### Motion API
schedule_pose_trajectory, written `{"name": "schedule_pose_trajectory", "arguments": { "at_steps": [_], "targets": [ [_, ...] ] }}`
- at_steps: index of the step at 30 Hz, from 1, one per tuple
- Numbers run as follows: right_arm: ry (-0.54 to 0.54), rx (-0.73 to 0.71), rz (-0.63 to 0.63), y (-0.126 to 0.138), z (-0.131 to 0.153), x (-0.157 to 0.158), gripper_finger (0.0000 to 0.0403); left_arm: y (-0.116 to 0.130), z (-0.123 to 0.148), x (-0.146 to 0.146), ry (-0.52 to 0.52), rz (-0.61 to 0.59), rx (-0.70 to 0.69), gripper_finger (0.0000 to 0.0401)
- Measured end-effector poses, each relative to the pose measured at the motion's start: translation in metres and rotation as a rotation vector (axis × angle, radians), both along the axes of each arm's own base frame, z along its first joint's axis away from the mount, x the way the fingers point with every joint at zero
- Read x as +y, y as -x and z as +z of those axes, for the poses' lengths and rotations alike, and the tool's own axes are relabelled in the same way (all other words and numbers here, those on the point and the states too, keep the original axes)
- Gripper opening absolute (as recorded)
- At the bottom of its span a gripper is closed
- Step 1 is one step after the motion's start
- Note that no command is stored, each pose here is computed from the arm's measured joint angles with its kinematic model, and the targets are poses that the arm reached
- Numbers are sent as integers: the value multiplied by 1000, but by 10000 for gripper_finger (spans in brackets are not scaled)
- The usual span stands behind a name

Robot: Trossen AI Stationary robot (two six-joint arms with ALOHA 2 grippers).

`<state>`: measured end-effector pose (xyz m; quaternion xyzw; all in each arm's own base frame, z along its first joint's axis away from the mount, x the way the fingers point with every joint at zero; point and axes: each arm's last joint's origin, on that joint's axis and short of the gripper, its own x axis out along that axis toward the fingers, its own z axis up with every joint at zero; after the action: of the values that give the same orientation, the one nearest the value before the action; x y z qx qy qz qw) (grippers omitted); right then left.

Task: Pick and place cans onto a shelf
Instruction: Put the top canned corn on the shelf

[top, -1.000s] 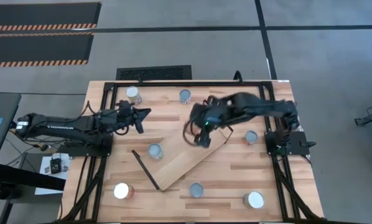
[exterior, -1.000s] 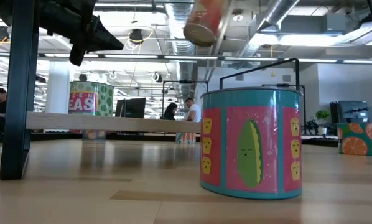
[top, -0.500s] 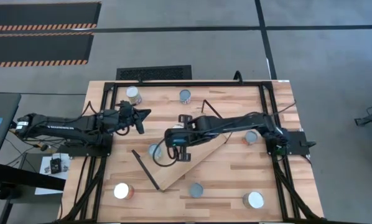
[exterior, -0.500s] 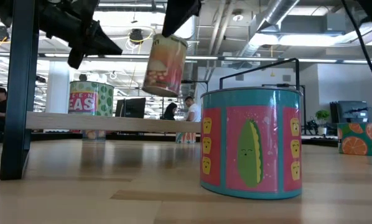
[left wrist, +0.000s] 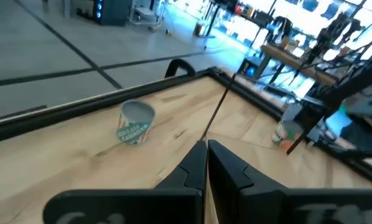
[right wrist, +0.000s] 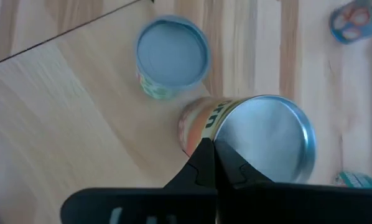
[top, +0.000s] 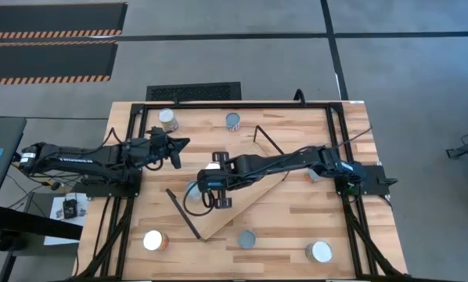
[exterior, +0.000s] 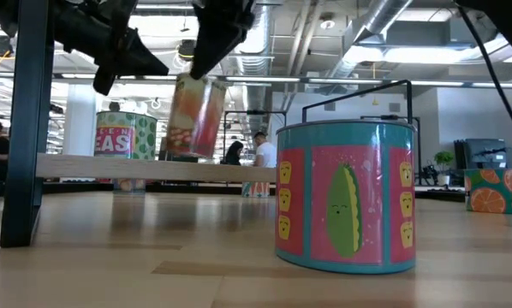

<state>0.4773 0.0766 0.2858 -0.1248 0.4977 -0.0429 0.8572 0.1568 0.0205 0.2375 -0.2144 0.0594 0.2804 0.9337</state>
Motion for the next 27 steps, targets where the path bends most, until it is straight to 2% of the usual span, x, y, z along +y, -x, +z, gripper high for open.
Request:
{"name": "schedule_pose_trajectory", "arguments": {
  "at_steps": [12,19,27],
  "targets": [
    [13,35,14,-2,-8,0,0,0,0,0,6,0,-2,0],
    [-28,34,31,-3,-8,-2,0,0,-1,0,6,0,0,0],
    [-32,36,23,-3,-8,-6,19,0,-1,0,6,0,0,0]
  ]
}}
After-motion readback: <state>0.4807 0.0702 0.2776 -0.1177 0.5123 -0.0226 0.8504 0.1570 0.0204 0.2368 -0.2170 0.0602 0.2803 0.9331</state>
